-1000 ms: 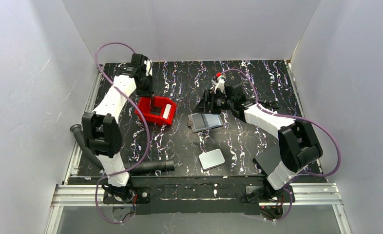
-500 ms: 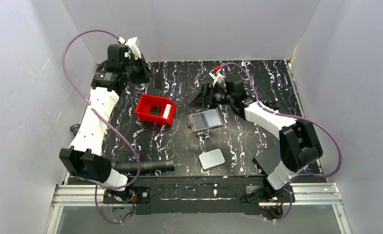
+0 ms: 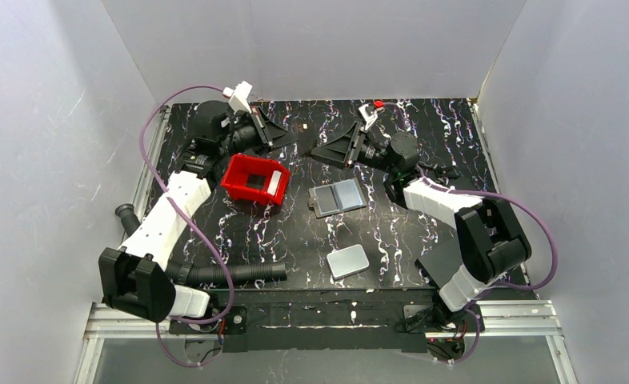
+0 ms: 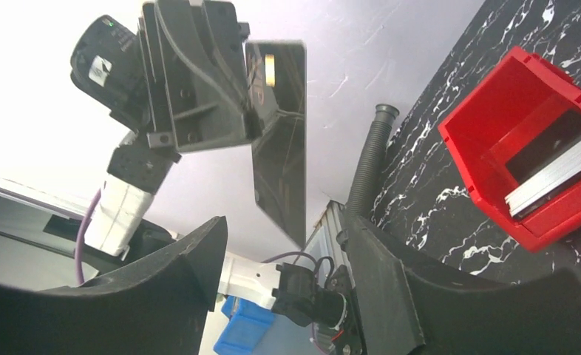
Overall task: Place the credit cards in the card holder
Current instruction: Insert the credit card into the card holder.
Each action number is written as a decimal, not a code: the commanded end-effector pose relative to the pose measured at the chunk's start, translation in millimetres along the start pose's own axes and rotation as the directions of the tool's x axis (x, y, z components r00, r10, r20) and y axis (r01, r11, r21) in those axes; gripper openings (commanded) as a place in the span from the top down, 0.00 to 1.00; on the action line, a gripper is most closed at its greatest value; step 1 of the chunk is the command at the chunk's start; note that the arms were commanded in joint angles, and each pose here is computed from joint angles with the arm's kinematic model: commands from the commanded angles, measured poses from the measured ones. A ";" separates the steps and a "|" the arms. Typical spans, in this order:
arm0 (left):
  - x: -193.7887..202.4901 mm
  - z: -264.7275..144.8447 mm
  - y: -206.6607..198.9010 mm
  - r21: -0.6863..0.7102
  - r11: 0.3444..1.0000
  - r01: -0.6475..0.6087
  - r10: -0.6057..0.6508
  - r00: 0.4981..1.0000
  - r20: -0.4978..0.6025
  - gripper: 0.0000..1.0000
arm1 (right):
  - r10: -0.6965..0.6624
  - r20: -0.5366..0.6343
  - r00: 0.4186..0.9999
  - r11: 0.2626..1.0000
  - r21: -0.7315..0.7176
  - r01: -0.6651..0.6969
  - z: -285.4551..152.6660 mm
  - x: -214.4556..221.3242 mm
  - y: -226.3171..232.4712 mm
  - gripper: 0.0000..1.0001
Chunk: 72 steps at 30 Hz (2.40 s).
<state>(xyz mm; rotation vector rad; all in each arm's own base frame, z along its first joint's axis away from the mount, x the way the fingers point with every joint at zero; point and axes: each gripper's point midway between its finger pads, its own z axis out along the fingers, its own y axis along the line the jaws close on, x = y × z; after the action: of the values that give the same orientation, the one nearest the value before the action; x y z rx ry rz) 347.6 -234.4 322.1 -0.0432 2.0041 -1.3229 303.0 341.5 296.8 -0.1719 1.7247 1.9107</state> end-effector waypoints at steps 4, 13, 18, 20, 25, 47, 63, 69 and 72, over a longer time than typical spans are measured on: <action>13.8 -5.4 -44.8 0.147 0.989 -0.021 0.024 0.999 -0.021 1.00 | -0.083 0.083 0.993 0.993 -0.075 0.089 -10.1 -18.0 41.9 0.41; 21.1 -2.3 -43.3 0.149 0.987 0.054 -0.044 0.997 -0.066 0.75 | -0.103 0.131 0.986 0.991 -0.076 0.113 -21.2 -28.1 50.1 0.99; 23.0 3.4 -42.4 0.135 0.988 0.075 -0.067 0.996 -0.067 0.58 | -0.111 0.127 0.986 0.990 -0.076 0.122 -22.4 -26.3 50.9 0.99; 25.4 7.6 -42.8 0.132 0.988 0.081 -0.071 0.995 -0.074 0.58 | -0.114 0.129 0.985 0.989 -0.079 0.125 -23.2 -25.7 51.6 0.99; 28.8 16.4 -45.7 0.130 0.988 0.086 -0.075 0.994 -0.085 0.66 | -0.108 0.117 0.987 0.989 -0.087 0.119 -22.4 -24.7 52.5 0.99; 125.5 71.0 77.0 -0.364 0.931 -0.002 -0.068 0.981 -0.180 1.00 | 0.023 -0.127 0.992 0.738 0.671 0.069 -148.0 0.1 -181.9 0.25; 171.8 112.3 140.7 -0.511 0.857 0.071 -0.202 0.958 -0.205 1.00 | 0.013 -0.140 0.990 0.729 0.679 0.087 -151.6 16.0 -239.6 0.61; 179.2 118.0 157.1 -0.549 0.833 0.072 -0.220 0.953 -0.209 1.00 | 0.010 -0.141 0.990 0.728 0.680 0.090 -149.6 14.9 -246.1 0.69; 178.3 120.8 159.9 -0.541 0.838 0.069 -0.207 0.958 -0.199 1.00 | 0.007 -0.141 0.990 0.729 0.678 0.091 -149.7 16.1 -247.4 0.70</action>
<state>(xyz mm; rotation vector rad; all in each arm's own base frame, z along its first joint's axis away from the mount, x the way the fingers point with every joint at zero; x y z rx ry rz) 329.3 -322.7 58.6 -0.2987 2.6429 -0.8433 358.4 205.0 40.7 0.0003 2.4376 1.1279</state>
